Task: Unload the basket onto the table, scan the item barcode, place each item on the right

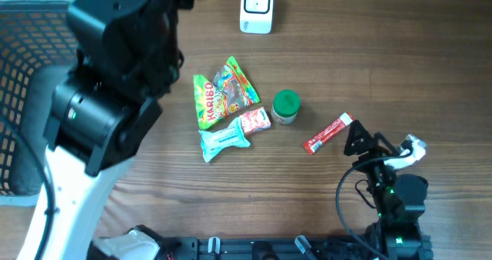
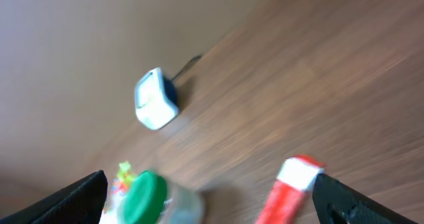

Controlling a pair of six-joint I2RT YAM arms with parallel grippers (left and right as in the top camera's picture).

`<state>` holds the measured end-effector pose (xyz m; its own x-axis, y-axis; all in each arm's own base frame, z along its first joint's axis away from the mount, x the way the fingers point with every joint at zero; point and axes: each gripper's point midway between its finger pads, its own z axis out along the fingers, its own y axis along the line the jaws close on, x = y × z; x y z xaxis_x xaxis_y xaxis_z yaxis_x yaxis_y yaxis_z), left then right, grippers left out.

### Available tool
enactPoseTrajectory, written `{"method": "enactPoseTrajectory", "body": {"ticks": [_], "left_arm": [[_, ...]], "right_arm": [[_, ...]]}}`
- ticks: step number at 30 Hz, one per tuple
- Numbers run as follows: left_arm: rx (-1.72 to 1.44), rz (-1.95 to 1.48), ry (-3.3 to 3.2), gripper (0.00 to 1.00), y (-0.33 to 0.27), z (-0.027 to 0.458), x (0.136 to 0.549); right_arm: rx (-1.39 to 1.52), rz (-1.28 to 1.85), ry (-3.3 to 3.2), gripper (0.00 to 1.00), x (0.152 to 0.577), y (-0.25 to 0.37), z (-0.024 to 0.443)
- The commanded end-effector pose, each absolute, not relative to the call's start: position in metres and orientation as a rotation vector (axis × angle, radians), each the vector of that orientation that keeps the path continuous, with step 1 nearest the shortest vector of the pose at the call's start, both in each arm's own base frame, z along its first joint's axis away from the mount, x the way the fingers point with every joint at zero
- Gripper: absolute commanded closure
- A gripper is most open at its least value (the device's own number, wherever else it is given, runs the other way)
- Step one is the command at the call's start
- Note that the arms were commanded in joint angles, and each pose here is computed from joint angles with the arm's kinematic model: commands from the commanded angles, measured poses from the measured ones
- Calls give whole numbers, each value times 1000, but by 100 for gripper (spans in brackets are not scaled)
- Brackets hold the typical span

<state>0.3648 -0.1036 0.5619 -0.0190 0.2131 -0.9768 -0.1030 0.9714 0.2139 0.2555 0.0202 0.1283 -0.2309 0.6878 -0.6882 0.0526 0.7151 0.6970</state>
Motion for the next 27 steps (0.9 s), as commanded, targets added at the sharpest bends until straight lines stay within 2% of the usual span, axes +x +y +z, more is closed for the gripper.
{"method": "enactPoseTrajectory", "body": {"ticks": [1, 9, 13, 19, 24, 25, 27], "left_arm": [[-23, 284, 1526, 0, -60, 565, 342], [-143, 261, 1467, 0, 5, 551, 304], [-187, 179, 1418, 0, 22, 551, 272], [-178, 131, 1313, 0, 34, 555, 213], [-209, 157, 1246, 0, 43, 569, 194], [-221, 142, 1256, 0, 43, 565, 193], [-252, 99, 1249, 0, 43, 565, 189]], "right_arm": [[364, 857, 1776, 0, 249, 63, 144], [416, 704, 1938, 1, 258, 50, 219], [474, 616, 2141, 1, 261, 44, 248], [534, 660, 2314, 0, 270, 53, 296], [533, 701, 2380, 0, 288, 59, 281], [557, 668, 2394, 5, 294, 55, 274], [791, 573, 2474, 8, 295, 40, 243]]}}
